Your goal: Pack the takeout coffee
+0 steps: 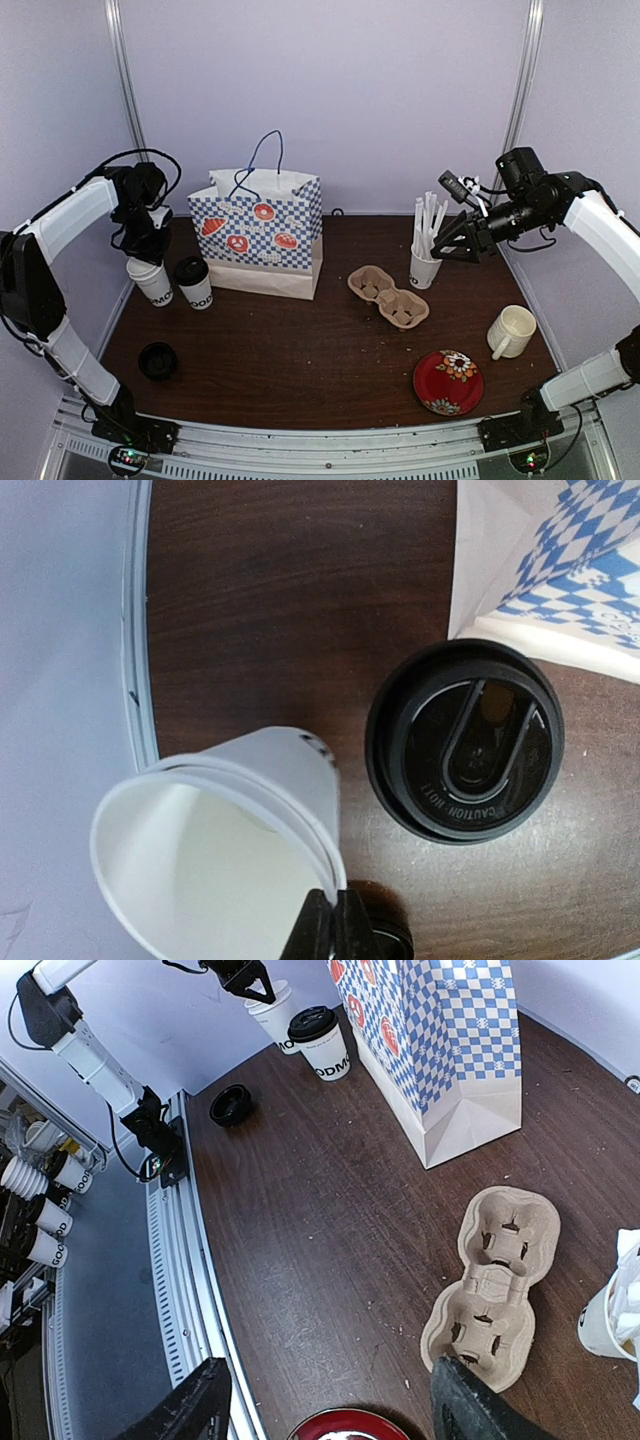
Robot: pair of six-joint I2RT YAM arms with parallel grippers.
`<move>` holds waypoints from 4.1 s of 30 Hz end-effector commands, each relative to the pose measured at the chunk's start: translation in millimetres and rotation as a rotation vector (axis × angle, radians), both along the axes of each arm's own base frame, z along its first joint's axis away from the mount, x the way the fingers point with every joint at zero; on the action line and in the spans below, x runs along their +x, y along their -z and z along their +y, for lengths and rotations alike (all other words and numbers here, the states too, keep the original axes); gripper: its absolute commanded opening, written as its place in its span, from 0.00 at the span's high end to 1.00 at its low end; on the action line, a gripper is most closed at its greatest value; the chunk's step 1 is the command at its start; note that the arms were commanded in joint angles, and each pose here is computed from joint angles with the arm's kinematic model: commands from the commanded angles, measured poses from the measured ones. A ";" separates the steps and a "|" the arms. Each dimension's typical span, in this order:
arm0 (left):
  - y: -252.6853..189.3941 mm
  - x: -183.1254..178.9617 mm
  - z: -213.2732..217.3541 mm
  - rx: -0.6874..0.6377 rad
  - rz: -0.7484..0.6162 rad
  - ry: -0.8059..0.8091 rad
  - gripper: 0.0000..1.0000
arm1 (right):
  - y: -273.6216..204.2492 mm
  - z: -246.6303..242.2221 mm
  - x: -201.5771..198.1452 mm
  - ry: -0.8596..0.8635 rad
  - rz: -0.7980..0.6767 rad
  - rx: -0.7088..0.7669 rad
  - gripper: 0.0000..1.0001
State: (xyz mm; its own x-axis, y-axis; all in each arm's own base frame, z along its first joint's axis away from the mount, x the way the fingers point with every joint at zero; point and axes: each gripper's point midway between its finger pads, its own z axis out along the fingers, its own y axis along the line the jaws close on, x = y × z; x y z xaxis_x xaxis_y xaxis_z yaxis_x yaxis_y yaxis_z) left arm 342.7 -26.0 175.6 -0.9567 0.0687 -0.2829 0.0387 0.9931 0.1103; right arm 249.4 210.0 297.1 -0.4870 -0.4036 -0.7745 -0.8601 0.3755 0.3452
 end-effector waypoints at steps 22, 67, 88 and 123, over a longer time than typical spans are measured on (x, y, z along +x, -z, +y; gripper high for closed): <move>1.1 -2.3 -3.7 -0.112 0.084 -0.066 1.00 | -2.8 1.4 1.2 -0.006 0.008 0.029 0.28; 7.1 -19.5 1.3 -0.002 0.111 -0.047 1.00 | 1.0 4.3 1.0 -0.022 0.032 0.040 0.27; -169.8 -93.4 -211.4 -0.665 -0.123 0.557 1.00 | -2.1 124.5 -11.2 -0.238 -0.088 -0.068 0.01; -214.4 -132.8 -269.4 -0.912 -0.135 0.750 1.00 | 47.0 217.3 -54.1 -0.453 -0.054 -0.124 0.48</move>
